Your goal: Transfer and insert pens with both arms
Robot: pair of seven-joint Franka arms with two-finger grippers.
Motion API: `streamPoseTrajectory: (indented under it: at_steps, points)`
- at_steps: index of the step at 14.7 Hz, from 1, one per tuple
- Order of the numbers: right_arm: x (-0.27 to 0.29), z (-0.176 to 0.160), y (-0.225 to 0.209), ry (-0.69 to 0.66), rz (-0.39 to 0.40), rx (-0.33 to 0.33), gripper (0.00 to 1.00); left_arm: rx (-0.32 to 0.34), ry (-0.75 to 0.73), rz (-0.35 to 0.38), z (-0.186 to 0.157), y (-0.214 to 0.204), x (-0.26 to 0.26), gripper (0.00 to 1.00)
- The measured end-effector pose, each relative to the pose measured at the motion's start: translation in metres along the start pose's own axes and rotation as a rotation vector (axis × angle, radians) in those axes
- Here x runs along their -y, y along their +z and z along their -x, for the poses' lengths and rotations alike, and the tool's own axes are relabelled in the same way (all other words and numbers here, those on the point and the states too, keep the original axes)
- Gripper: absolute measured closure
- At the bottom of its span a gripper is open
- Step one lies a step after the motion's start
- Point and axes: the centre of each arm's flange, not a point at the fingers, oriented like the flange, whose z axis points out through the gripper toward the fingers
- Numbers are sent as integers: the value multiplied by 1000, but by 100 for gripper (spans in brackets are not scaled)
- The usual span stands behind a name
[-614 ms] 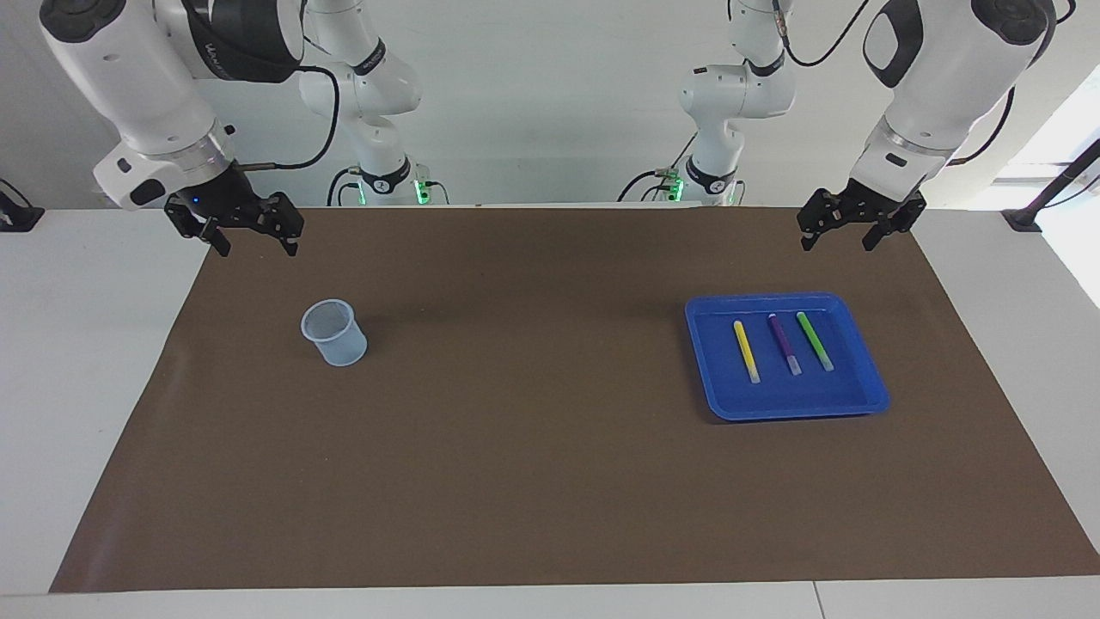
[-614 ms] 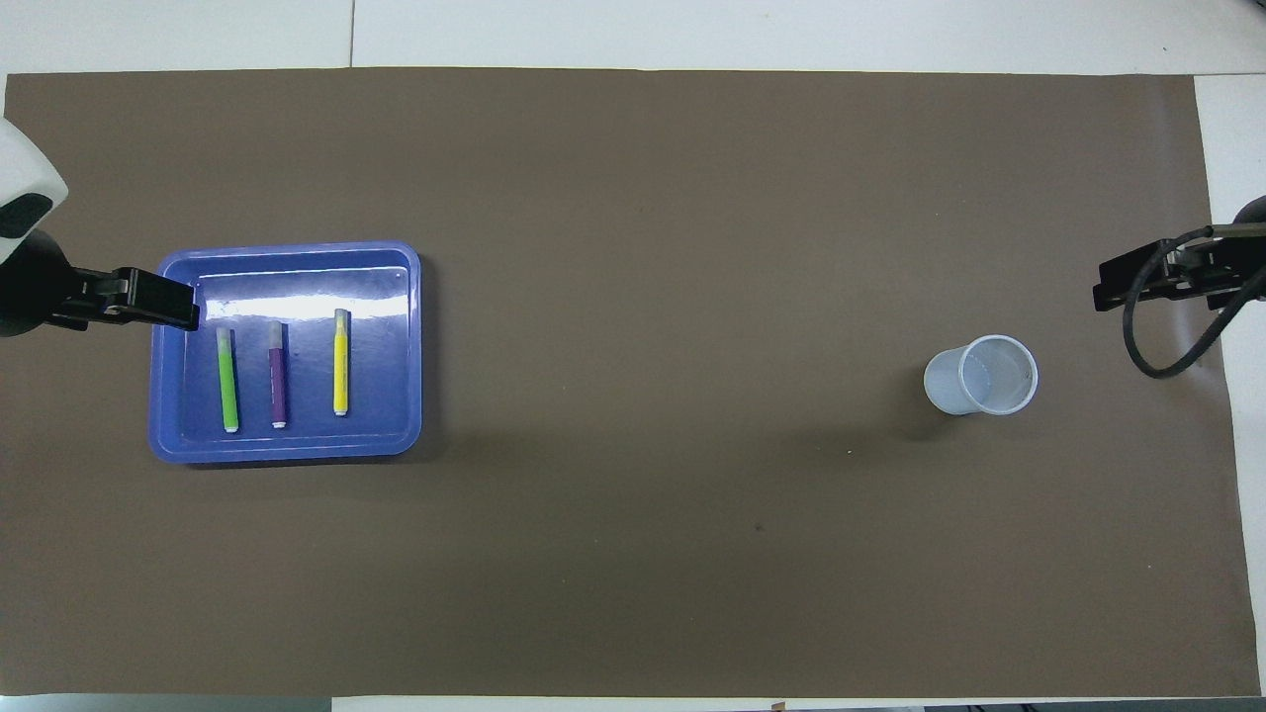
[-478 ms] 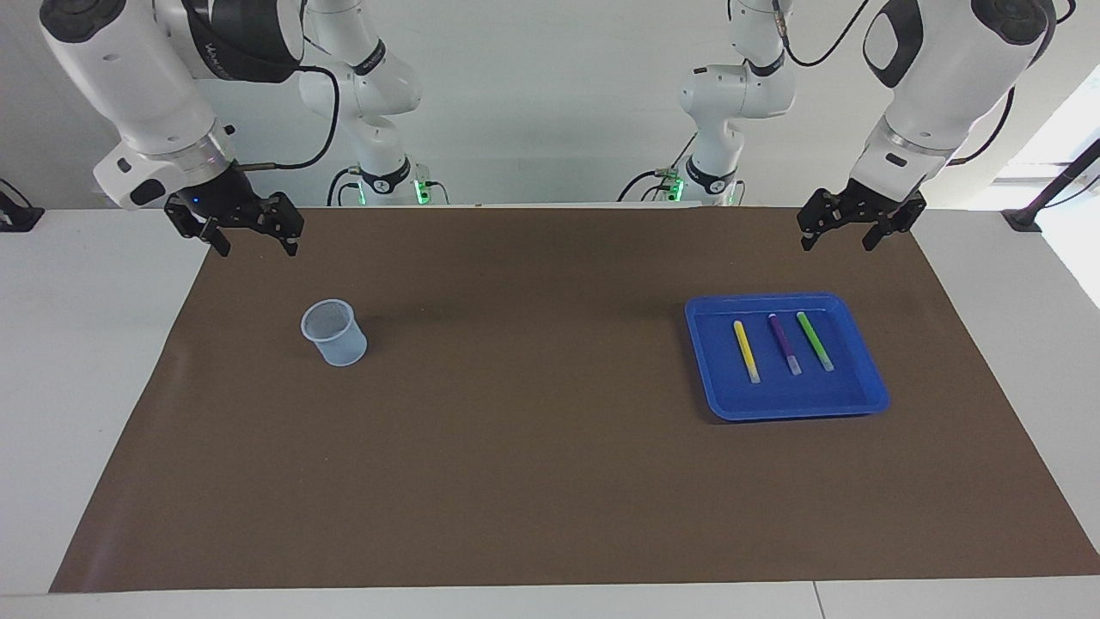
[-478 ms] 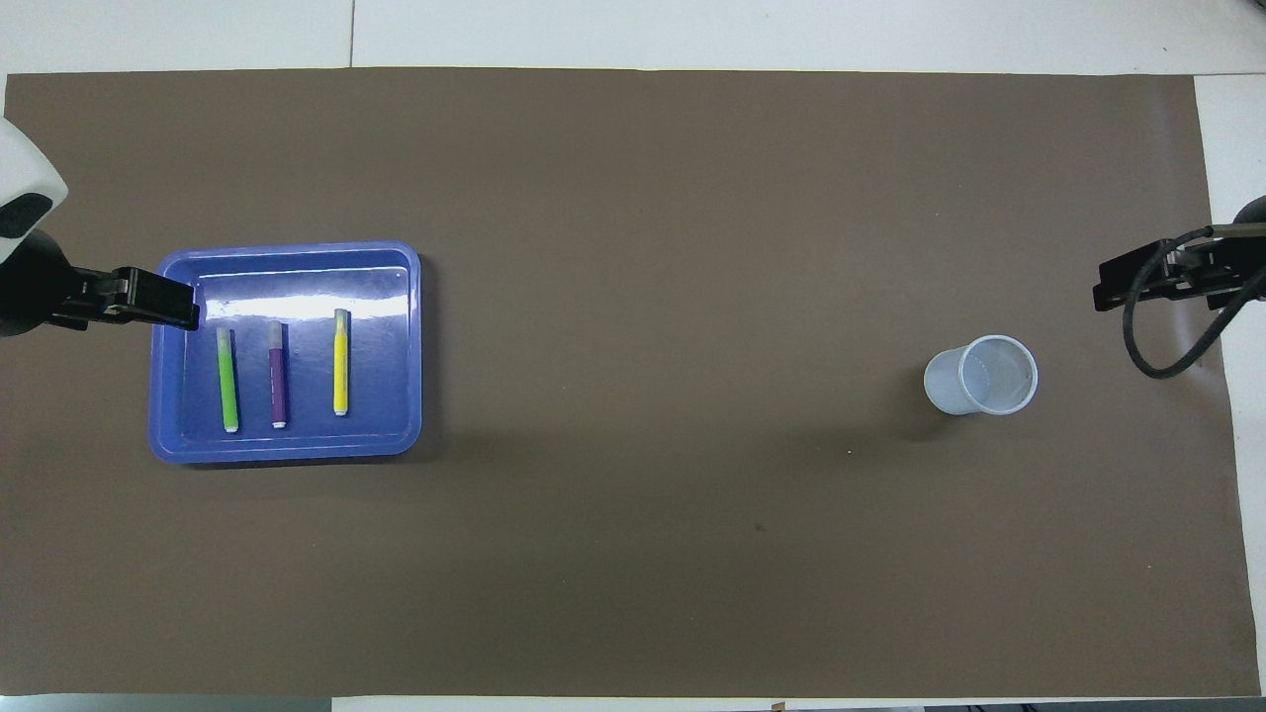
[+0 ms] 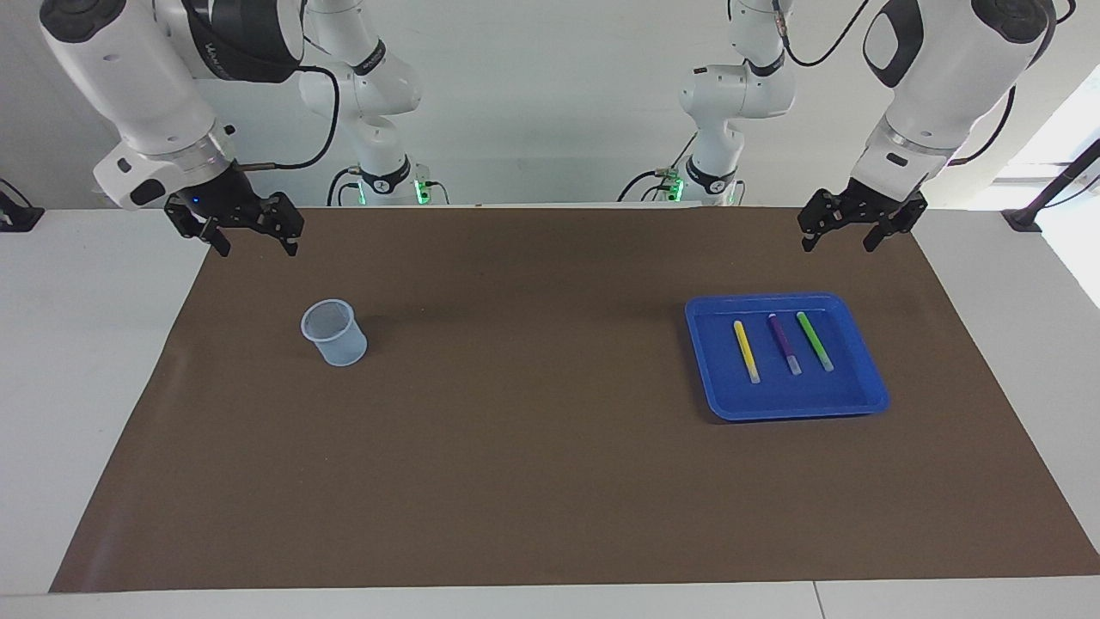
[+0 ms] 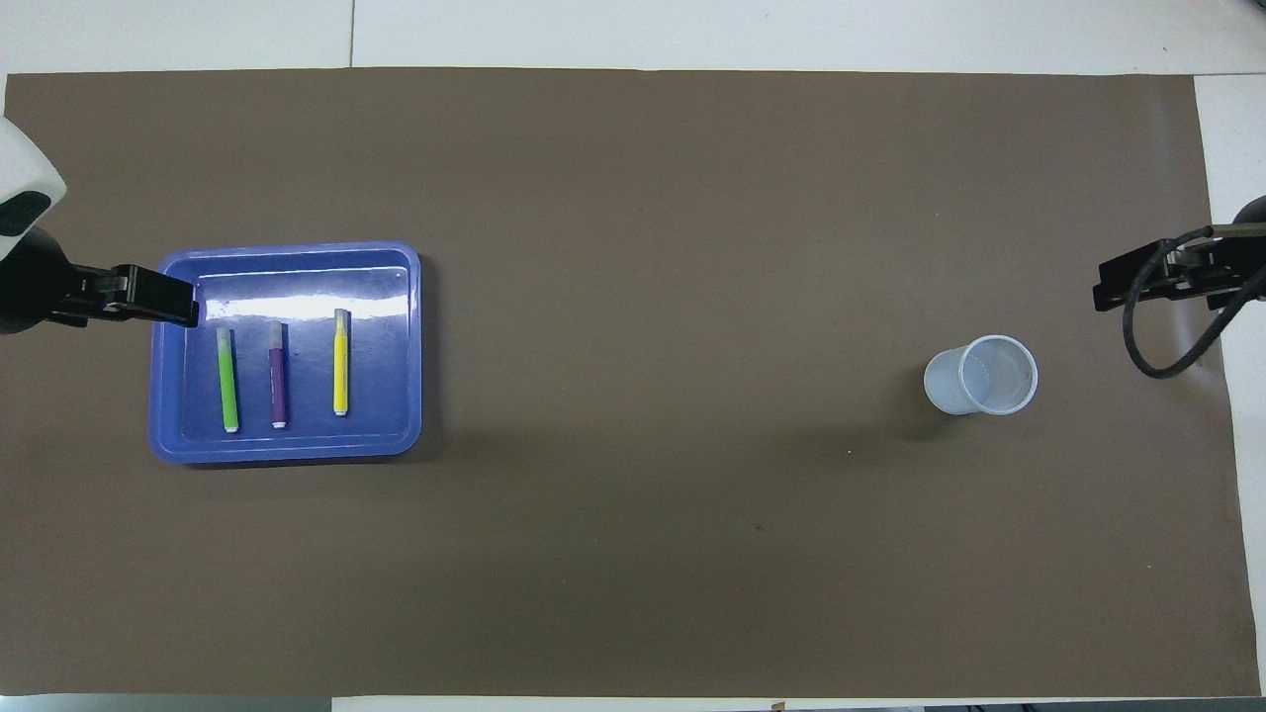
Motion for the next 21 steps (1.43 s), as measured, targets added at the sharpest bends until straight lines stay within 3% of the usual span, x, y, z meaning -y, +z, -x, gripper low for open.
streamPoseTrajectory:
  at_steps: [21]
  points:
    - [0, 0, 0, 0, 0, 0, 0, 28, 2, -1, 3, 10, -1, 0]
